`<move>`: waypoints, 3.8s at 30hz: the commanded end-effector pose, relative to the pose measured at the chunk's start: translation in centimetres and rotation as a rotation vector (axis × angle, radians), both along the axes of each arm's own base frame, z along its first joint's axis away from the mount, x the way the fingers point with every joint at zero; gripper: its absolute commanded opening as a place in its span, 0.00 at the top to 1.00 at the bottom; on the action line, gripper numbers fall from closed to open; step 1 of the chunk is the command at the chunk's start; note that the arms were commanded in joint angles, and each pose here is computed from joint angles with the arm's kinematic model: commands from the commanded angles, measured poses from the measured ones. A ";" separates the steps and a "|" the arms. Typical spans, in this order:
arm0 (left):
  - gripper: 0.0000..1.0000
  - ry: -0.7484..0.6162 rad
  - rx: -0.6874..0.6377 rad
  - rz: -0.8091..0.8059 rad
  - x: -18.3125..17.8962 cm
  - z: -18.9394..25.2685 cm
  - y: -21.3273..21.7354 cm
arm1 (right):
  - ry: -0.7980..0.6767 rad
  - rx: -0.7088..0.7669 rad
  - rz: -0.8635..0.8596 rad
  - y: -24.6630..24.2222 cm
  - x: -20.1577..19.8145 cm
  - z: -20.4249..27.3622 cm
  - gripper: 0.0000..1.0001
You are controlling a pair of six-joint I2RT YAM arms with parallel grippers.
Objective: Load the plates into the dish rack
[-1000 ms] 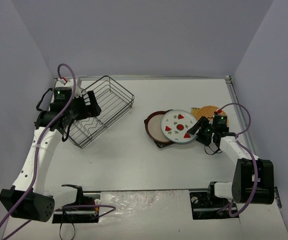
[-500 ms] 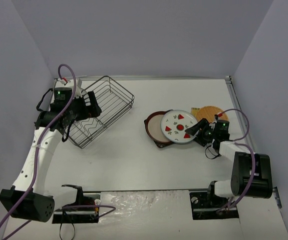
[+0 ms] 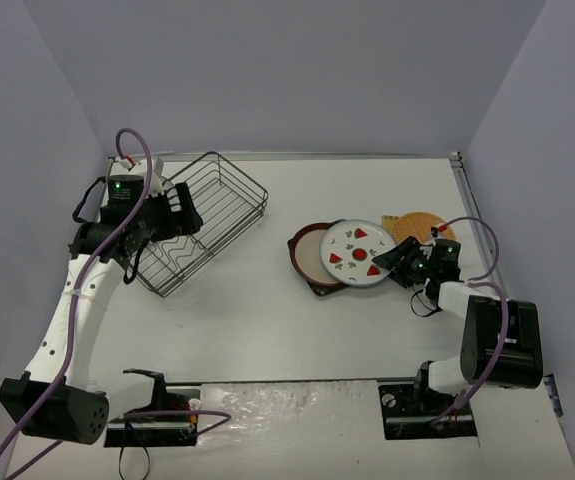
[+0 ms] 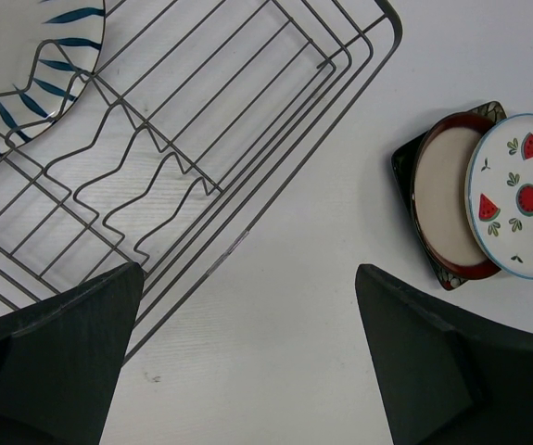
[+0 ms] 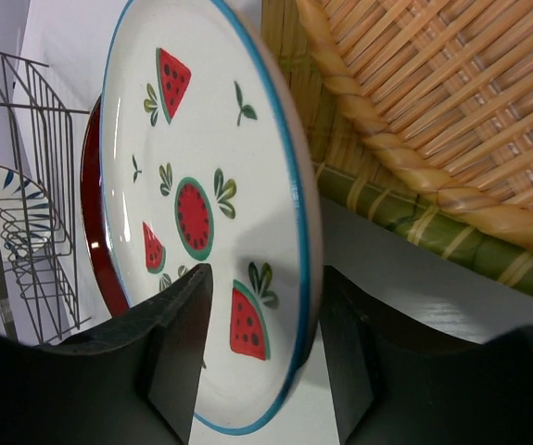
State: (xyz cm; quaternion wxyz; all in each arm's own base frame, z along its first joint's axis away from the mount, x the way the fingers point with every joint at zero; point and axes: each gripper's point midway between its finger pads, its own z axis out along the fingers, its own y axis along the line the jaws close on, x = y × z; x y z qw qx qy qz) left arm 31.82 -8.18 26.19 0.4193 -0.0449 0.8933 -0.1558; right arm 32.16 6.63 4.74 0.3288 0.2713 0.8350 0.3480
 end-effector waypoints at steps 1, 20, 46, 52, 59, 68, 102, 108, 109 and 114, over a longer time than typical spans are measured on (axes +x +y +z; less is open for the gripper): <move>0.03 -0.053 -0.035 -0.007 0.4 1.4 -0.7 | -0.095 0.012 0.021 0.0 1.2 1.7 0.68; 0.03 -0.088 -0.154 -0.085 0.9 3.8 -4.0 | -0.434 0.317 0.034 1.8 1.6 13.4 1.00; 0.03 -0.192 -0.579 -0.341 2.0 8.7 -20.1 | -0.685 0.510 0.380 11.7 -1.1 28.4 1.00; 0.24 -0.186 -0.646 -0.343 2.1 8.9 -20.9 | -0.687 0.511 0.403 12.2 -1.3 28.3 1.00; 0.50 -0.144 -0.717 -0.362 1.9 8.7 -21.8 | -0.690 0.514 0.426 12.5 -1.2 28.2 1.00; 0.51 -0.096 -0.737 -0.375 1.8 8.1 -22.4 | -0.712 0.540 0.450 12.7 -1.4 28.5 1.00; 1.00 -0.276 -0.577 -0.487 2.4 13.4 -18.2 | -0.513 0.144 0.450 11.8 0.8 20.8 0.00; 1.00 -0.427 -0.292 -0.456 3.9 15.1 -10.7 | -0.443 -0.081 0.371 9.3 1.6 18.1 0.00; 1.00 -0.445 -0.235 -0.436 4.2 15.2 -9.2 | -0.446 -0.084 0.367 9.2 1.5 18.1 0.00; 1.00 -0.504 0.141 -0.354 5.5 15.1 -2.0 | -0.443 -0.101 0.356 9.0 1.6 18.2 0.00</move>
